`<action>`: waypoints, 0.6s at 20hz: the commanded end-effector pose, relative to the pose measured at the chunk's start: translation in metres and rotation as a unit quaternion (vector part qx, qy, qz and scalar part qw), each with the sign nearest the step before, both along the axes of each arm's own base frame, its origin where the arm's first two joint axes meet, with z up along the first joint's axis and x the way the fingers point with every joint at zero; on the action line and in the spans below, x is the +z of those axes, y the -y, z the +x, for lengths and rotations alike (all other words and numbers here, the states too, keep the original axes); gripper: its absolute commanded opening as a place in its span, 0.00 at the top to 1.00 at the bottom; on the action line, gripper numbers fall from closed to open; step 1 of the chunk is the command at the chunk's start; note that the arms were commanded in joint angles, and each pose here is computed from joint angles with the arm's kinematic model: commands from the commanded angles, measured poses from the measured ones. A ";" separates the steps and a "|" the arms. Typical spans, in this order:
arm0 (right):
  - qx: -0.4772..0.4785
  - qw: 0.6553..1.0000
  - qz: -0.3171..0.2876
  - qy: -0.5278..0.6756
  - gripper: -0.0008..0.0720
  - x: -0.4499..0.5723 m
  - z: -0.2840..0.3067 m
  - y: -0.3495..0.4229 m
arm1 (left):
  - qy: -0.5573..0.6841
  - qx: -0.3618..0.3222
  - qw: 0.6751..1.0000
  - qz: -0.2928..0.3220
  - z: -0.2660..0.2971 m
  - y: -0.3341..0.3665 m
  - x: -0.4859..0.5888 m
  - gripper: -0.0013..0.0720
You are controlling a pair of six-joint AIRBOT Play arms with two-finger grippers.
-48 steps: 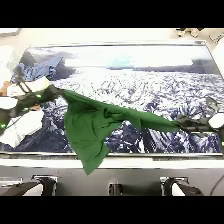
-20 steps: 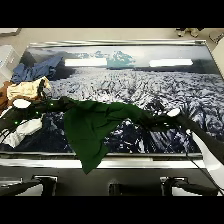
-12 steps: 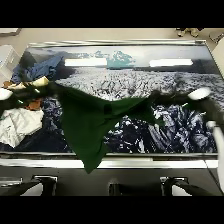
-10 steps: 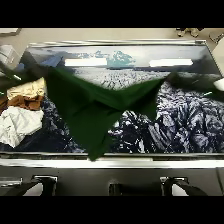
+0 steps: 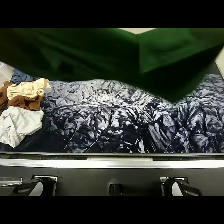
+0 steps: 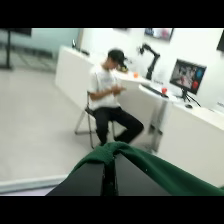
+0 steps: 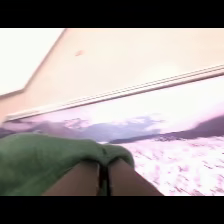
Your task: Fold the clothes and pants, and hang the long-sleeved shirts on hangers.
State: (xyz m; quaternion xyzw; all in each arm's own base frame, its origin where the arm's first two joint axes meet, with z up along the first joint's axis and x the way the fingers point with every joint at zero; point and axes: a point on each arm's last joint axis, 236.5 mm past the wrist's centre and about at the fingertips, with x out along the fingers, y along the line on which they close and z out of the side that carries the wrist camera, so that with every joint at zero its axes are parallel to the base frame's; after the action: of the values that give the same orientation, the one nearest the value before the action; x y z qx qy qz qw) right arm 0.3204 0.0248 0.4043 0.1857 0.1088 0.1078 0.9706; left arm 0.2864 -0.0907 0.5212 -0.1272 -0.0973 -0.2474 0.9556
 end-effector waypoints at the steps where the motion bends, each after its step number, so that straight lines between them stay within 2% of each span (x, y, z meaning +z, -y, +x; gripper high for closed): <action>1: -0.030 0.992 -0.019 -0.120 0.92 -0.051 -0.029 0.011 | 0.011 0.051 0.998 0.031 -0.016 -0.013 0.004 0.94; 4: -0.026 0.949 -0.006 -0.314 0.92 -0.158 -0.041 0.022 | -0.094 0.044 0.994 0.031 0.027 -0.019 -0.063 0.94; 6: -0.021 0.919 0.033 -0.392 0.92 -0.237 -0.032 0.023 | -0.196 0.020 0.980 0.026 0.063 -0.014 -0.144 0.94; 9: -0.024 0.896 0.141 -0.420 0.92 -0.346 0.003 0.013 | -0.367 -0.022 0.930 0.010 0.097 0.009 -0.303 0.94; 12: -0.066 0.865 0.249 -0.430 0.92 -0.425 0.028 0.011 | -0.498 -0.030 0.866 -0.024 0.094 0.029 -0.427 0.94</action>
State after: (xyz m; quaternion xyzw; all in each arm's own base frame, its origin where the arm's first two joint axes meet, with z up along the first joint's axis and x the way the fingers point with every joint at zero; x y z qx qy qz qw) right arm 0.3336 0.0132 0.0557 0.3609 0.4847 0.0170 0.7966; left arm 0.3891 -0.1022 0.2083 -0.2156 0.2744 -0.2018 0.9152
